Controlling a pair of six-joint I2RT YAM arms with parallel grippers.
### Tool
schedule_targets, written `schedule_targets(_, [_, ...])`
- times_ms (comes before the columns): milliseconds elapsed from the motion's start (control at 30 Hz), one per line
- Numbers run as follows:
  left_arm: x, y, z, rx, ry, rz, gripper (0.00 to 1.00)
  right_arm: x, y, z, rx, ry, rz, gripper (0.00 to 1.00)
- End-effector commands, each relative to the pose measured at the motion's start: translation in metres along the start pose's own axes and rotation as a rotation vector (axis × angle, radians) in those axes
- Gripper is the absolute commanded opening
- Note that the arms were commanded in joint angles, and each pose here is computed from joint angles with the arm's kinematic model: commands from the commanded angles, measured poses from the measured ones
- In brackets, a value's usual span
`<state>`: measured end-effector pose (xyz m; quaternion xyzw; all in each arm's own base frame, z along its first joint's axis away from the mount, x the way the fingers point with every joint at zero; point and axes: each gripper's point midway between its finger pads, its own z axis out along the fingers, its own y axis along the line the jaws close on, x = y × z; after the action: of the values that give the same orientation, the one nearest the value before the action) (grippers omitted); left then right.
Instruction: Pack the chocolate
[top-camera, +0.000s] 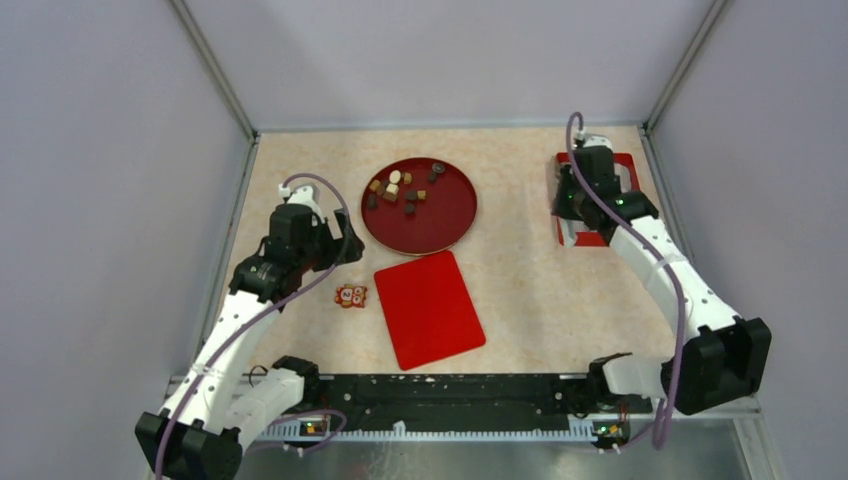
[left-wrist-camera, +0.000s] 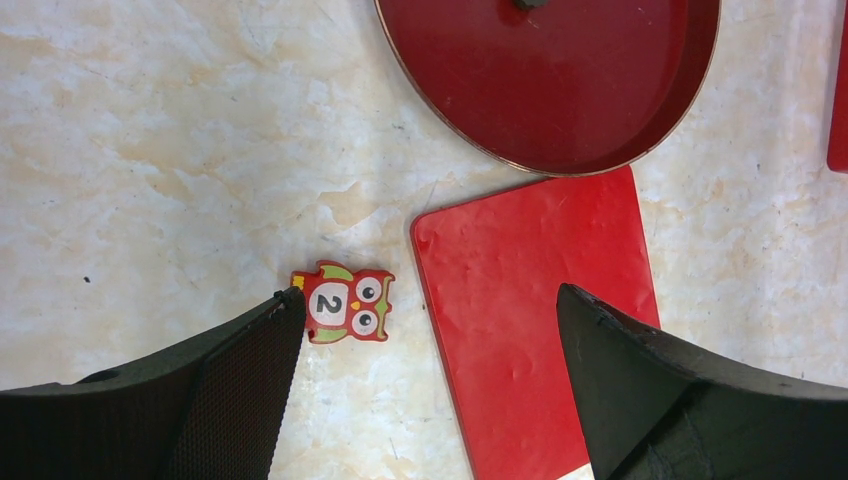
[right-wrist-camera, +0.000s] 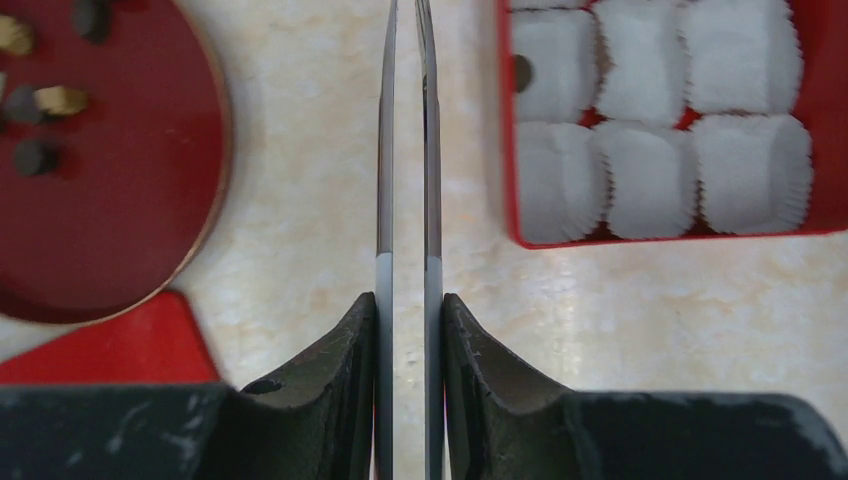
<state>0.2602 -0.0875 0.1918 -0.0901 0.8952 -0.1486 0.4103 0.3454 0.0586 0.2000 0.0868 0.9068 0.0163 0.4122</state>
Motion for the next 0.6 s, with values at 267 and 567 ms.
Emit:
schedule_targets(267, [-0.015,-0.003,-0.005,-0.004,-0.044,-0.026,0.99,0.033,0.175,-0.016,-0.288,0.021,-0.293,0.21])
schedule_targets(567, [-0.011,0.004,-0.012,-0.025,-0.049,-0.026,0.99,0.076,0.224,0.013,-0.361,0.112,-0.355,0.25])
